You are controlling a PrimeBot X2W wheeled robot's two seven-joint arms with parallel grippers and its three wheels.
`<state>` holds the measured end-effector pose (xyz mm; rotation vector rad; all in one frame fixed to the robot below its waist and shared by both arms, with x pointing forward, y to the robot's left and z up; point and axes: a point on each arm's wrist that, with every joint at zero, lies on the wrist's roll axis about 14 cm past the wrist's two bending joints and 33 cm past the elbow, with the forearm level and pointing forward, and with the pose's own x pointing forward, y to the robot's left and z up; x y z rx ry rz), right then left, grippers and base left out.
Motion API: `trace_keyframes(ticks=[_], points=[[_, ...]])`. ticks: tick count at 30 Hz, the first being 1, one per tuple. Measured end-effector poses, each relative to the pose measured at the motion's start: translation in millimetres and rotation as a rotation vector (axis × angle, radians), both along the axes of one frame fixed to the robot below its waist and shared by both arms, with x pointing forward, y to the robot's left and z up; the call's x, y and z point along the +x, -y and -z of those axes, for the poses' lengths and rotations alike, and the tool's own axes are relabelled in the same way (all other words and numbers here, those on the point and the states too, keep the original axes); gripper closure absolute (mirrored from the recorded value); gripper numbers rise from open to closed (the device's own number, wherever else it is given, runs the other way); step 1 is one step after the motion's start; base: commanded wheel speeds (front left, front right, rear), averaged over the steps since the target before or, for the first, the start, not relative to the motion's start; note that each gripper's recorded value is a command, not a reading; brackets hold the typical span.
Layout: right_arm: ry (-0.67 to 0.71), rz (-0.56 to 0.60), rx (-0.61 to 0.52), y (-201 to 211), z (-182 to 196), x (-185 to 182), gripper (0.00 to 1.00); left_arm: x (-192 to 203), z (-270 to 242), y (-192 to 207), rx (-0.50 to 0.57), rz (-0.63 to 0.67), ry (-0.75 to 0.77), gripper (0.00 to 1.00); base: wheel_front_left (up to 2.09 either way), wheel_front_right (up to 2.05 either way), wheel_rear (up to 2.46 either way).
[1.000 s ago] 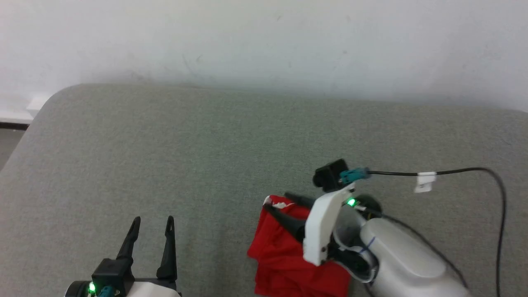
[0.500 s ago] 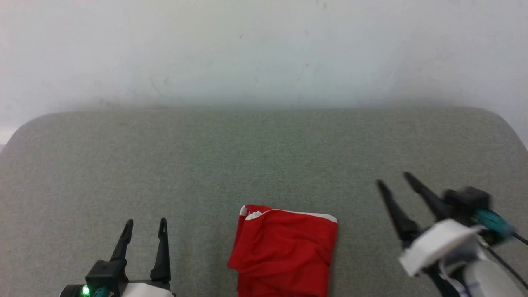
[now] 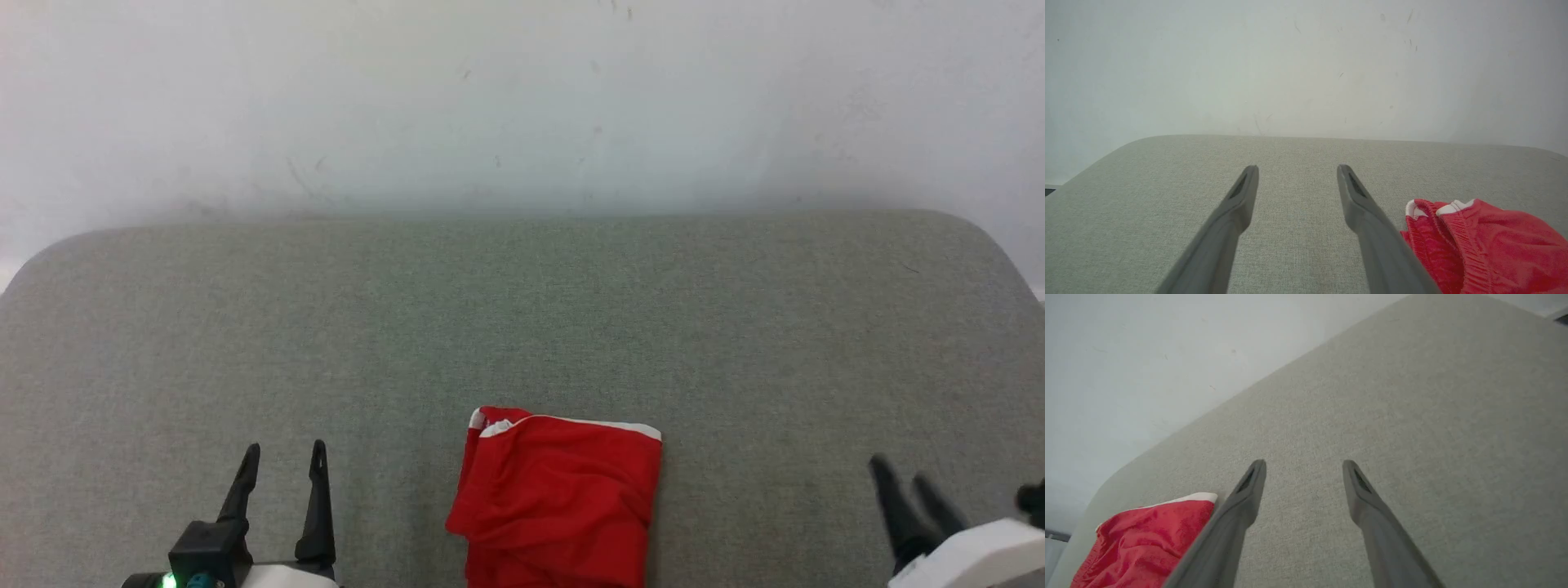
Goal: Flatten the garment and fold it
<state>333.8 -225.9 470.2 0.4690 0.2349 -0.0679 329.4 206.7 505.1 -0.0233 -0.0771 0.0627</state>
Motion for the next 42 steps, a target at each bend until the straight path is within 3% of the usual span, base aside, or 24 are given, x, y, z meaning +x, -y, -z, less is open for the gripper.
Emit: trace_keyframes(ticks=[2,4,8,13,20,21,22,23,24,27,31,39,42], points=[[-0.134,-0.02,0.137,-8.9,31.6,-7.7,0.0,-1.1,2.2,-1.1,-0.001,-0.004,-0.007,0.0,0.0,0.0,0.0],[-0.236,-0.061,0.348,-30.4,53.6,-11.5,0.0,-2.7,4.7,-2.1,-0.003,-0.009,-0.014,0.0,0.0,0.0,0.0],[-0.379,-0.197,0.595,-87.0,73.4,-12.8,0.0,-5.5,7.2,-4.1,-0.006,-0.018,-0.022,0.0,0.0,0.0,0.0],[-0.471,-0.343,0.736,-145.5,75.2,-10.1,0.0,-9.5,9.6,-8.4,-0.009,-0.034,-0.029,0.0,0.0,0.0,0.0],[-0.56,-0.441,0.789,-193.6,79.6,-8.2,0.0,-13.4,13.8,-10.3,-0.015,-0.041,-0.042,0.0,0.0,0.0,0.0],[-0.575,-0.458,0.78,-198.9,80.7,-8.7,0.15,-13.7,14.7,-10.8,-0.015,-0.043,-0.044,0.0,0.0,0.0,0.0],[-0.584,-0.474,0.774,-203.0,80.3,-8.3,0.62,-13.9,15.2,-11.2,-0.015,-0.044,-0.046,0.0,0.0,0.0,0.0],[-0.588,-0.485,0.773,-207.0,79.0,-7.3,0.95,-14.0,15.2,-11.3,-0.015,-0.045,-0.046,0.0,0.0,0.0,0.0],[-0.588,-0.497,0.759,-210.5,78.2,-6.6,1.0,-14.2,15.0,-11.5,-0.015,-0.046,-0.045,0.0,0.0,0.0,0.0],[-0.57,-0.539,0.646,-215.9,77.7,-5.1,1.0,-14.2,13.4,-10.8,-0.016,-0.043,-0.039,0.0,0.0,0.0,0.0],[-0.493,-0.61,0.384,-202.0,72.7,2.1,1.0,-13.0,11.7,-6.2,-0.017,-0.029,-0.033,0.0,0.0,0.0,0.0],[-0.414,-0.723,-0.253,-123.8,65.9,7.2,1.0,-0.1,8.7,16.1,-0.02,0.042,-0.025,0.0,0.0,0.0,0.0],[-0.447,-0.688,-0.411,-80.2,64.7,5.6,1.0,7.4,6.3,26.5,-0.021,0.074,-0.018,0.0,0.0,0.0,0.0]])
